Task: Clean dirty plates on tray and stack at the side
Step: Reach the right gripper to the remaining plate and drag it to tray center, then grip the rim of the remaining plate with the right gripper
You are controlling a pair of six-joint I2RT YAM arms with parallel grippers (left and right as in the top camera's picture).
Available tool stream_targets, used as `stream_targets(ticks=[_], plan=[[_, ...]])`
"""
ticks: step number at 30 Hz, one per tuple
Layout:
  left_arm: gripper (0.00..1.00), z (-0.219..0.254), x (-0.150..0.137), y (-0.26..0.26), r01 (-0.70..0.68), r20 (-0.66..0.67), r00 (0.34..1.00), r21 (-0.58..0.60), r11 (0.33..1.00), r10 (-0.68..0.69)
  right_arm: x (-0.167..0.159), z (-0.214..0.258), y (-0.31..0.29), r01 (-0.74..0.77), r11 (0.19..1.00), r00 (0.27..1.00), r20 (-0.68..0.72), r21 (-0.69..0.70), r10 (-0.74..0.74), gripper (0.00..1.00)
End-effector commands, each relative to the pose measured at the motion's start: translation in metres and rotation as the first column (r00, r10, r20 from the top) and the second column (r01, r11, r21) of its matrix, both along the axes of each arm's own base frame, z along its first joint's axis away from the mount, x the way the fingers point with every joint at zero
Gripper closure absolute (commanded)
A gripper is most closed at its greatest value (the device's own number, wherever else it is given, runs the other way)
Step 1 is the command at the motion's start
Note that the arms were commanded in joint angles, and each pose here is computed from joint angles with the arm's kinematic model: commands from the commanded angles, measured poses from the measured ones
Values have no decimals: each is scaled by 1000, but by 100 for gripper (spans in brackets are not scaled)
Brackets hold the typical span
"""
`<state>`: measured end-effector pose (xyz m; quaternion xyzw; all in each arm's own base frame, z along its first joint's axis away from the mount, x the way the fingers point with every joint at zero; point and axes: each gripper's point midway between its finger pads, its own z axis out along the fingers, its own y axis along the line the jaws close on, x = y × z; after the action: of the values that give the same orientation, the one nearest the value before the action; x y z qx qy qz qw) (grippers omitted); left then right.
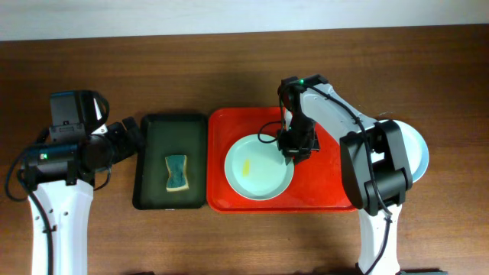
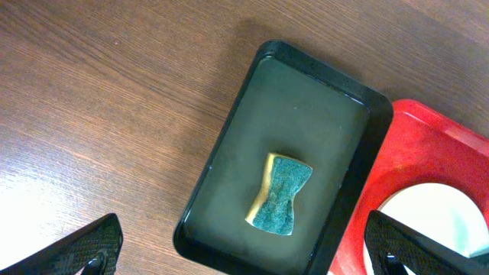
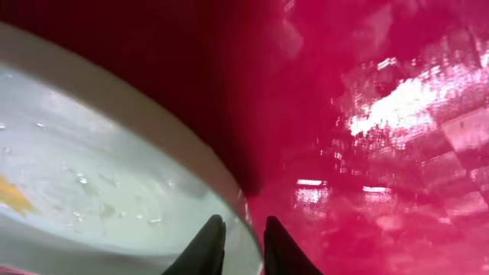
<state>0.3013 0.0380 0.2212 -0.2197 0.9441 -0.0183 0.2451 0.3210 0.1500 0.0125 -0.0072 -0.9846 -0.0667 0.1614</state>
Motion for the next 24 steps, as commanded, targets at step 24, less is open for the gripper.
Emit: stream_targets(ticks=[24], plan=[[1,5,1,3,-16,13,1000,3,1000,16,18,87,-4,33,994,961,276,-108,-1,75]])
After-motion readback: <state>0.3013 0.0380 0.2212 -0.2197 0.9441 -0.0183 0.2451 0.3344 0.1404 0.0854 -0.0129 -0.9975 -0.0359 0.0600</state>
